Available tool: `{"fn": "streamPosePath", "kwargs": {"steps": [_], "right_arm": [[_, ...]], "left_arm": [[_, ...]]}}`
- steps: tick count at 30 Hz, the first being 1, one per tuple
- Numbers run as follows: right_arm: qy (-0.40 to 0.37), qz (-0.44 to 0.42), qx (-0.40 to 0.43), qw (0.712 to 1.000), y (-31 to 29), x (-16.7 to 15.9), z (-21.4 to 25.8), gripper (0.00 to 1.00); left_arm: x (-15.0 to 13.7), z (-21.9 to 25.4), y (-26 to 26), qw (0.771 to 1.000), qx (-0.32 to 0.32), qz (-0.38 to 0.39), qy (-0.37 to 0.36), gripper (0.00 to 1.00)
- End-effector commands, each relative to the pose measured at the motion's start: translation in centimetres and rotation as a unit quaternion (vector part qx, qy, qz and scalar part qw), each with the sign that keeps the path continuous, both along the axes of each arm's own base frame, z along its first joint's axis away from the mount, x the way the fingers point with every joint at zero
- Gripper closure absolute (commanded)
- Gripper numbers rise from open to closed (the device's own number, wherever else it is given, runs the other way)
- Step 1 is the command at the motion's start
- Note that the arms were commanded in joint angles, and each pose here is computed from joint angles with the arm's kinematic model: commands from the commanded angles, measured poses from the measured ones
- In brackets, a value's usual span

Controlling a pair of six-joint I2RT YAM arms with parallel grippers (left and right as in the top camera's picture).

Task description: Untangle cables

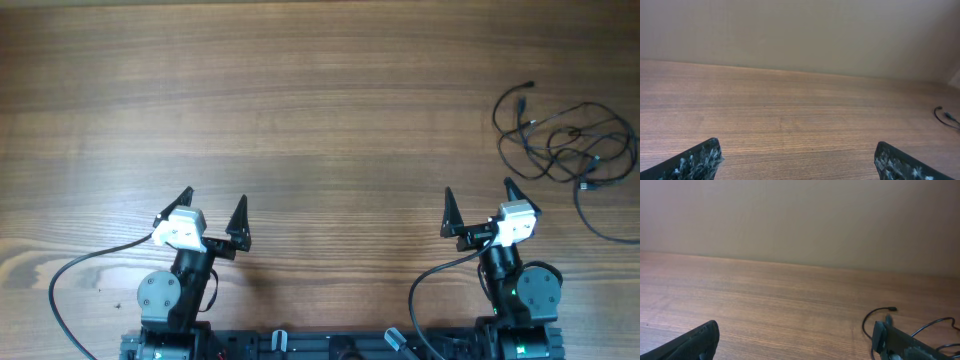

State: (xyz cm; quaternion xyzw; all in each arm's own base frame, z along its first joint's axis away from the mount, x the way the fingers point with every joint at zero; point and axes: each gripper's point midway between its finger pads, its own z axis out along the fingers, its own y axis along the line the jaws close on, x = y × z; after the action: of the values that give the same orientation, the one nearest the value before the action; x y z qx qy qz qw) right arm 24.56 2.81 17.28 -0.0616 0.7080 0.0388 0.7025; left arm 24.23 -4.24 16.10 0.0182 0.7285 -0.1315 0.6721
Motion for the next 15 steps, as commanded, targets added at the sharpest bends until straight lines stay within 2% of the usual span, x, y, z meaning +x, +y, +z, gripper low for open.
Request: {"fn": "streamPosePath", "kwargs": {"steps": [1,15], "right_arm": [[-0.008,-0.010,-0.008,1.000,-0.38,-0.02,0.28,0.00],[-0.008,-0.010,-0.008,1.000,-0.38,-0.02,0.28,0.00]], "left_arm": [[-0.26,-0.12,-1.12,1.000,-0.004,-0.025,0.000,0.00],[-0.28,-0.11,-1.21,1.000,-0.004,-0.027,0.000,0.00]]}}
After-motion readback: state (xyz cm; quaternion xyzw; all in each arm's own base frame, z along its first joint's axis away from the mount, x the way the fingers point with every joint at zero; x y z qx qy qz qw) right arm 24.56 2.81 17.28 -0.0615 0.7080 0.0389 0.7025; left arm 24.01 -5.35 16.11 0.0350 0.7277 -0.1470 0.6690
